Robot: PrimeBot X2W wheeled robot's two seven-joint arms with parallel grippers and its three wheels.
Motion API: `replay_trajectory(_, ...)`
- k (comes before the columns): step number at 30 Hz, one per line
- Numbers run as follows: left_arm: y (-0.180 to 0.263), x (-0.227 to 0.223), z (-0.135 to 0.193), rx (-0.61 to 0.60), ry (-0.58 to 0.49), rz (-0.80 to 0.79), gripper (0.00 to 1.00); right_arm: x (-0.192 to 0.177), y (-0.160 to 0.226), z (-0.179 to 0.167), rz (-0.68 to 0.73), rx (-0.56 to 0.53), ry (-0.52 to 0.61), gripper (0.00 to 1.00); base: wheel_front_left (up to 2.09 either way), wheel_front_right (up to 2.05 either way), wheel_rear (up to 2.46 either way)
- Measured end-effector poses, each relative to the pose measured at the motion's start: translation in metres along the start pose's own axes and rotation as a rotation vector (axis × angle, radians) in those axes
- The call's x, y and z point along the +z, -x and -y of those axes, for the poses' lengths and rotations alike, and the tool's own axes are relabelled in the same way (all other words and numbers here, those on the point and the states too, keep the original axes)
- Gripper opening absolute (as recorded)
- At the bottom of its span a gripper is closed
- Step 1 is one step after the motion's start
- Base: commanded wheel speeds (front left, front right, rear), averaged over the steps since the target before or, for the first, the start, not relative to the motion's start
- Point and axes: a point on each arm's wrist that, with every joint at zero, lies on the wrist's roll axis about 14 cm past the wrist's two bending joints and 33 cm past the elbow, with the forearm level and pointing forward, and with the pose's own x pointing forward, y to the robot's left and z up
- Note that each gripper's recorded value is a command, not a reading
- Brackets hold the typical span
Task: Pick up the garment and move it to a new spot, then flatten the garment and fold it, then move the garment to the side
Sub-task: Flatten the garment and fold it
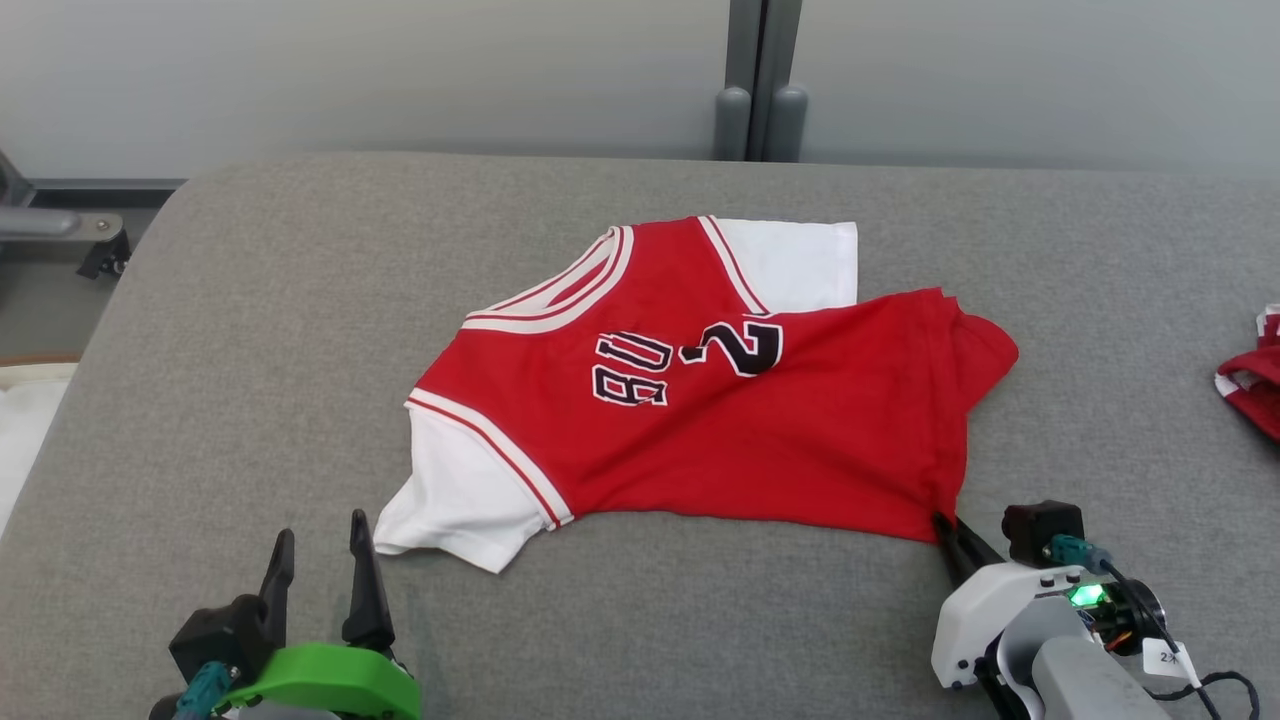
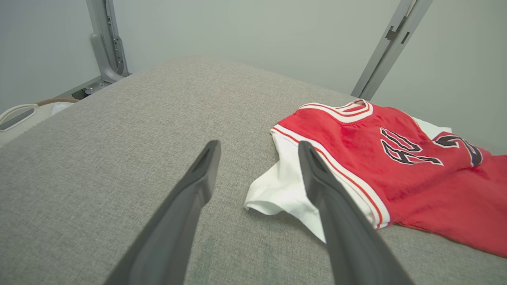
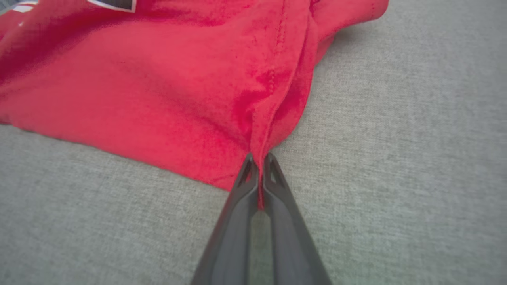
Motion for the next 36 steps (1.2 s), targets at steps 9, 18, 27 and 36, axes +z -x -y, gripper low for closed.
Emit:
replay_trajectory(9, -0.004, -0.036, -0.003, -0.029, 0.01, -0.179, 1.0, 0.027, 0.004, 0.031, 0.097, -0.091, -0.013, 0.0, 0.0, 0.0, 0.0)
replay_trajectory(18, -0.004, -0.069, 0.014, -0.105, 0.012, -0.341, 1.0, 0.033, 0.009, 0.042, 0.124, -0.123, -0.004, 0.0, 0.0, 0.0, 0.0)
replay_trajectory(27, -0.012, -0.086, 0.023, -0.139, -0.017, -0.405, 1.0, 0.032, 0.007, 0.042, 0.115, -0.116, -0.002, 0.0, 0.0, 0.0, 0.0)
replay_trajectory(36, -0.019, -0.093, 0.036, -0.189, -0.042, -0.409, 0.0, 0.033, 0.01, 0.046, 0.119, -0.126, -0.001, 0.0, 0.0, 0.0, 0.0)
